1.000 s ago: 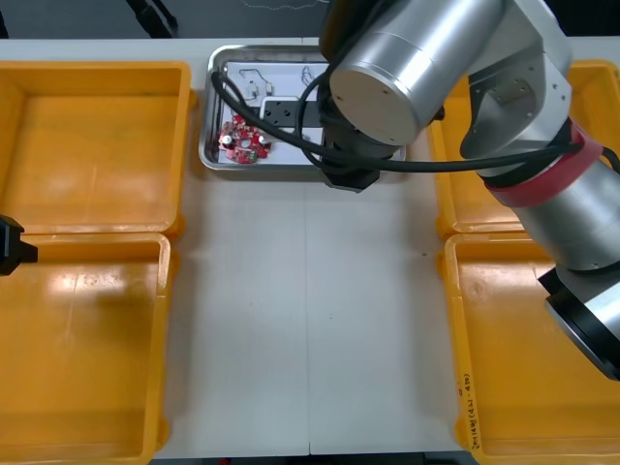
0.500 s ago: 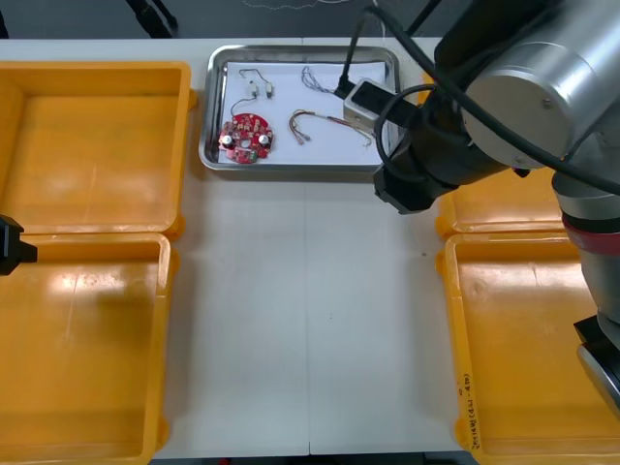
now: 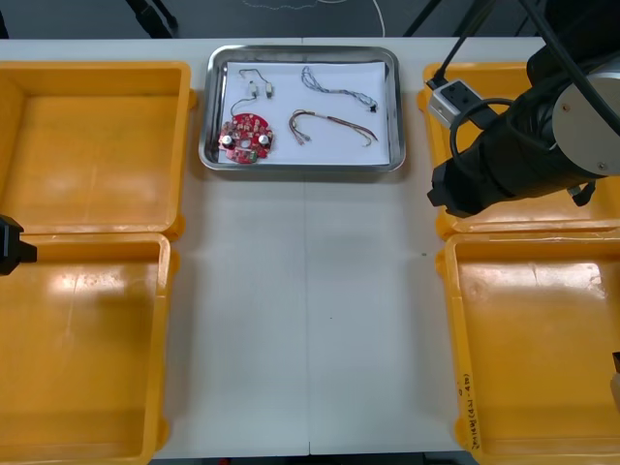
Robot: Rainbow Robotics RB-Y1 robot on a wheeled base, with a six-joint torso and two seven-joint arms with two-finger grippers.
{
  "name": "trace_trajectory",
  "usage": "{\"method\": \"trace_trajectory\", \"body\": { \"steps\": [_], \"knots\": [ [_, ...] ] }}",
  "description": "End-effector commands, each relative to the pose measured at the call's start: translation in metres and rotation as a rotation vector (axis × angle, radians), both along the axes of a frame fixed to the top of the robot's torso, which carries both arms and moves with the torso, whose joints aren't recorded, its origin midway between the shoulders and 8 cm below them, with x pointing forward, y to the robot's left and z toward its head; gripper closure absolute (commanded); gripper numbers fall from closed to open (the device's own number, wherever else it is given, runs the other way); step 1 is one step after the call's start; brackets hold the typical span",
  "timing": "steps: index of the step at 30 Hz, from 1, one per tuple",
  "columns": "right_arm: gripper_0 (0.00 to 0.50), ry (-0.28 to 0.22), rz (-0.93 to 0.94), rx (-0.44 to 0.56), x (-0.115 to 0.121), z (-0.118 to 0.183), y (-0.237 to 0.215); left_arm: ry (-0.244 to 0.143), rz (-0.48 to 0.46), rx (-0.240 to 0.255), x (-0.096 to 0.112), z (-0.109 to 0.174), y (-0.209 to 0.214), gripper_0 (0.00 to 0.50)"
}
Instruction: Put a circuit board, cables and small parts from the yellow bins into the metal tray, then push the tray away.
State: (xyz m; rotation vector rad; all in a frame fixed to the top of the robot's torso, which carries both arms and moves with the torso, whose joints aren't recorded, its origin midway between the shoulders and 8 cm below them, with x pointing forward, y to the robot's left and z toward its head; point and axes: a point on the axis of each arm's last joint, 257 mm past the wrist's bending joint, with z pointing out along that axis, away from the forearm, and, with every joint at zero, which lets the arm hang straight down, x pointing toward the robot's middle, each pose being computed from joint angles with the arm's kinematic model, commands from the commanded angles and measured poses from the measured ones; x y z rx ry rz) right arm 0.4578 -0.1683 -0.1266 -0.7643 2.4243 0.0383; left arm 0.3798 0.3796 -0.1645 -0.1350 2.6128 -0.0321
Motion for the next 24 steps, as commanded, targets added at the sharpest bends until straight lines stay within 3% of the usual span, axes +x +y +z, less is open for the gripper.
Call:
{"method": "trace_trajectory", "body": {
  "steps": [1, 11, 16, 24],
  "knots": [
    [0.000, -0.012, -0.073, -0.006, -0.007, -0.001, -0.032, -0.024, 0.007, 0.070, -0.005, 0.016, 0.019, 0.000],
    [0.000, 0.058, -0.196, 0.042, -0.044, -0.029, -0.057, -0.024, 0.007, 0.070, -0.005, 0.016, 0.019, 0.000],
    [0.000, 0.090, -0.274, 0.134, -0.060, -0.027, -0.068, -0.024, 0.007, 0.070, -0.005, 0.016, 0.019, 0.000],
    [0.000, 0.081, -0.391, 0.146, -0.063, -0.032, -0.111, -0.024, 0.007, 0.070, -0.005, 0.016, 0.019, 0.000]
  ]
}}
